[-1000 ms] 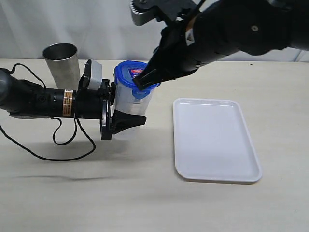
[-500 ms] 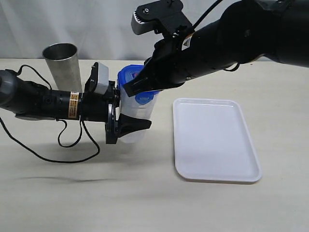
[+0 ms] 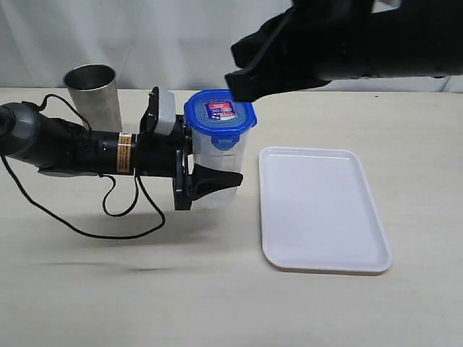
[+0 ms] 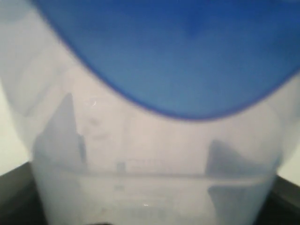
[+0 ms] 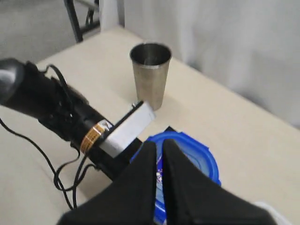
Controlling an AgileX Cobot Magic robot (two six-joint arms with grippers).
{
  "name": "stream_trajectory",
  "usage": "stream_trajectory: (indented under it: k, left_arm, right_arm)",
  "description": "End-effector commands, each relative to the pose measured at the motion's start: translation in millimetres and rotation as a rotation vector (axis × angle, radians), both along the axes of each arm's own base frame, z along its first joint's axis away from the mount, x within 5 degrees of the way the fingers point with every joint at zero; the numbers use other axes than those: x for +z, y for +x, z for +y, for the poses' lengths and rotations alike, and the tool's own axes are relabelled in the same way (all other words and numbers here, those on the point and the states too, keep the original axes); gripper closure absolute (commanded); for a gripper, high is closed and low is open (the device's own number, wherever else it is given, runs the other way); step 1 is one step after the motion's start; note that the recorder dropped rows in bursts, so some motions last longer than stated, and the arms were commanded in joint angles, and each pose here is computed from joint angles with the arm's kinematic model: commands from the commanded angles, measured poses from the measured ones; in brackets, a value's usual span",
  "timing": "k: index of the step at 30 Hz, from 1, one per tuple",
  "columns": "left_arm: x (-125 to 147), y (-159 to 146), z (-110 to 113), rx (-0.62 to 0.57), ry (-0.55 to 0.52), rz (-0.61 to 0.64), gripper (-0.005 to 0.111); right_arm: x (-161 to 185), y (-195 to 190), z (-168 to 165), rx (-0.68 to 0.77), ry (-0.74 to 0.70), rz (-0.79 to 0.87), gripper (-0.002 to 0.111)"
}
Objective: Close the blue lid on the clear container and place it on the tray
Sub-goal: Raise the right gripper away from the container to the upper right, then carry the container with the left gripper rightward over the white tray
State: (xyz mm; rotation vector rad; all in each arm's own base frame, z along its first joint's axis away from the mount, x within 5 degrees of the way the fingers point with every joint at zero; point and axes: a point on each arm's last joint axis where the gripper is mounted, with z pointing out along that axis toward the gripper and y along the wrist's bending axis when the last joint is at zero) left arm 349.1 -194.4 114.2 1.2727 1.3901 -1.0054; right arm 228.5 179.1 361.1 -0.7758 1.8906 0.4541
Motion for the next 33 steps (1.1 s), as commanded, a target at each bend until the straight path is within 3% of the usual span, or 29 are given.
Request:
stream_trajectory:
  k: [1, 5, 10, 19, 26, 33]
  left_arm:
    - [12.0, 9.2, -19.6, 0.033, 0.053, -0.066, 0.107]
    - [18.3, 17.6, -40.7, 0.058, 0.146, -0.141, 0.107]
    - [22.2, 25.4, -64.8, 0.064, 0.359, -0.299, 0.107]
    - [31.7, 23.1, -100.4, 0.053, 0.585, -0.545, 0.107]
    - [37.0, 18.8, -123.0, 0.144, 0.858, -0.845, 0.107]
    - [40.7, 7.5, -136.5, 0.072, 1.062, -1.145, 0.107]
  right_arm:
    - [8.3, -28.0, -28.3, -0.062, 0.106, -0.145, 0.104]
    - [2.2, -53.0, -50.9, -0.104, 0.179, -0.241, 0.104]
    - [-15.5, -81.3, -78.1, -0.173, 0.3, -0.343, 0.104]
    - [-38.8, -124.4, -112.2, -0.191, 0.353, -0.478, 0.104]
    - [-51.3, -150.6, -131.1, -0.189, 0.392, -0.559, 0.104]
    - [-71.8, -161.7, -141.0, -0.204, 0.406, -0.617, 0.104]
